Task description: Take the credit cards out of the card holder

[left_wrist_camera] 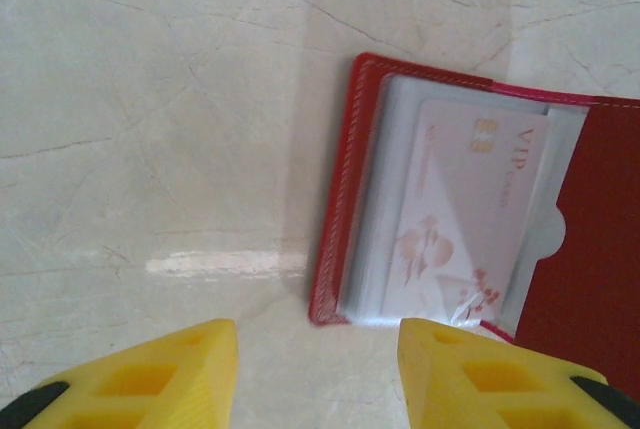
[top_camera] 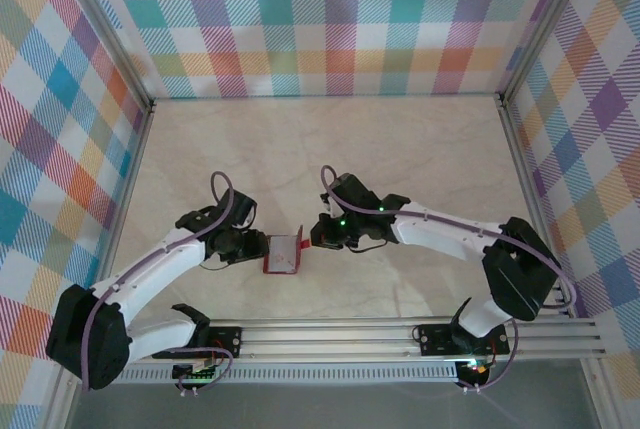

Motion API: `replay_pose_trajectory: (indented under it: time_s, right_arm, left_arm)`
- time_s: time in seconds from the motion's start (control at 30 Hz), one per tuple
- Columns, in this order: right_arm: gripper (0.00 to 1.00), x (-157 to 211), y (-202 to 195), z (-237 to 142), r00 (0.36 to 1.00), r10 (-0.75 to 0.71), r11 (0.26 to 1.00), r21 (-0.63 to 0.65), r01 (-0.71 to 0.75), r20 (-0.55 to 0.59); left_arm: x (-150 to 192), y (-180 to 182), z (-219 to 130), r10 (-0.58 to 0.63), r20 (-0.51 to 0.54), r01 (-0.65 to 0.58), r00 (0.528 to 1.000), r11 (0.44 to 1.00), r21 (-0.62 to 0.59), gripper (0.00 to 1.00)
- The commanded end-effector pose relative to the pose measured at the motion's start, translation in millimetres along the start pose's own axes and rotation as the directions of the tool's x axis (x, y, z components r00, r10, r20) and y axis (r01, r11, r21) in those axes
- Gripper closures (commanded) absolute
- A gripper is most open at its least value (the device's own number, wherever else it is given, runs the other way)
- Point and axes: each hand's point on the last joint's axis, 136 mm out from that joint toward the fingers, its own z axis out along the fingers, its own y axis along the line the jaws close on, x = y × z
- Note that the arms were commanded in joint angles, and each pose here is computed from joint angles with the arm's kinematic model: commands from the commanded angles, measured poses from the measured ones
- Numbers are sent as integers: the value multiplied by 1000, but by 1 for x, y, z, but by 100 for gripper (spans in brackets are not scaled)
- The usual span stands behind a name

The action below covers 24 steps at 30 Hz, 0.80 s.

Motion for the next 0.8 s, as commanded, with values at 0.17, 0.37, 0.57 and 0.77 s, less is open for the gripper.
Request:
replay_pose_trajectory:
  time_s: [0.17,0.37,0.57,0.77]
  right_arm:
    - [96,8,-19,-20,998,-41,996,77,37,47]
    - [95,4,-17,-19,996,-62,995,76,58,62]
    - [96,-1,-12,-3,997,-70,996,51,68,32]
    - [96,-5,-1,5,997,-80,997,17,80,18]
  left_arm:
    - [-7,-4,-14,-12,37,11,999,1000,22,52]
    - [-11,-11,-17,2,49,-5,999,999,52,51]
    - [-14,-16,-23,18,55,-22,998,998,65,50]
    - [-17,-15,-26,18,57,-21,998,999,49,48]
